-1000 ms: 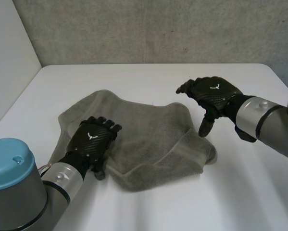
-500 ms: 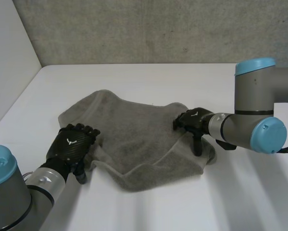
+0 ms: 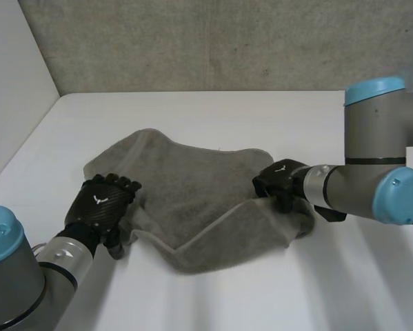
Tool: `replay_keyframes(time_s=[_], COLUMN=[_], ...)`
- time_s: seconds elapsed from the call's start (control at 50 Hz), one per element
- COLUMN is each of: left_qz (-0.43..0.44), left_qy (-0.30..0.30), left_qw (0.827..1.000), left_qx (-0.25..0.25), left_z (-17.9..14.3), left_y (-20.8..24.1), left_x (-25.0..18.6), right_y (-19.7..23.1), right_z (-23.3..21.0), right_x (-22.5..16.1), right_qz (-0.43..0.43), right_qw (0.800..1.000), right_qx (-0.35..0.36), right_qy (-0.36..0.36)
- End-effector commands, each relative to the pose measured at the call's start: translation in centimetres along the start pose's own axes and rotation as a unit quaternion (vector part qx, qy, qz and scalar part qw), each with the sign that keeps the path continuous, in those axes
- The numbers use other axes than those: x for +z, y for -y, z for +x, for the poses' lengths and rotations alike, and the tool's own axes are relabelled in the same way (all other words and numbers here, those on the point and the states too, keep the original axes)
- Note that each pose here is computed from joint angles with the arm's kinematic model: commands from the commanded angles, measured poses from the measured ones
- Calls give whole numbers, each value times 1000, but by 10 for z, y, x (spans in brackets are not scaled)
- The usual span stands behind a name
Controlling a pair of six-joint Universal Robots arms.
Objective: Fold the towel.
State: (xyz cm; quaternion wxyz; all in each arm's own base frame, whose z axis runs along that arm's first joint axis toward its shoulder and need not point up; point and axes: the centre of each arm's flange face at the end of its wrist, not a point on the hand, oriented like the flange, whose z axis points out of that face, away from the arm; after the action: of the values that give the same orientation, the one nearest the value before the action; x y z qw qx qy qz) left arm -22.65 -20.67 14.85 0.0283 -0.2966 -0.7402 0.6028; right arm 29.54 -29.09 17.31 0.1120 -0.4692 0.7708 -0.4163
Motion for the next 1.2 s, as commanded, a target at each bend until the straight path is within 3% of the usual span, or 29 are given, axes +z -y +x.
replay_keyframes(time_s=[0.02,0.24,0.36,0.48,1.2], left_qz=[-10,-16,-25,-48,-89], left_qy=[8,12,45,79,56], left_qw=[1000,1000,999,995,994], left_qx=[-4,-3,-6,-20,-27], left_z=[-4,-7,-27,-52,-45], left_y=[-5,-8,-11,-21,-47], left_x=[2,6,12,18,40], right_y=[-8,-34,-47,-55,-71], right_z=[18,39,52,50,41], right_x=[-22,-43,-55,-53,-47], right_qz=[29,101,141,143,141], right_qw=[997,979,964,962,963], right_qx=[56,126,151,156,151], right_qy=[-45,-124,-169,-173,-174])
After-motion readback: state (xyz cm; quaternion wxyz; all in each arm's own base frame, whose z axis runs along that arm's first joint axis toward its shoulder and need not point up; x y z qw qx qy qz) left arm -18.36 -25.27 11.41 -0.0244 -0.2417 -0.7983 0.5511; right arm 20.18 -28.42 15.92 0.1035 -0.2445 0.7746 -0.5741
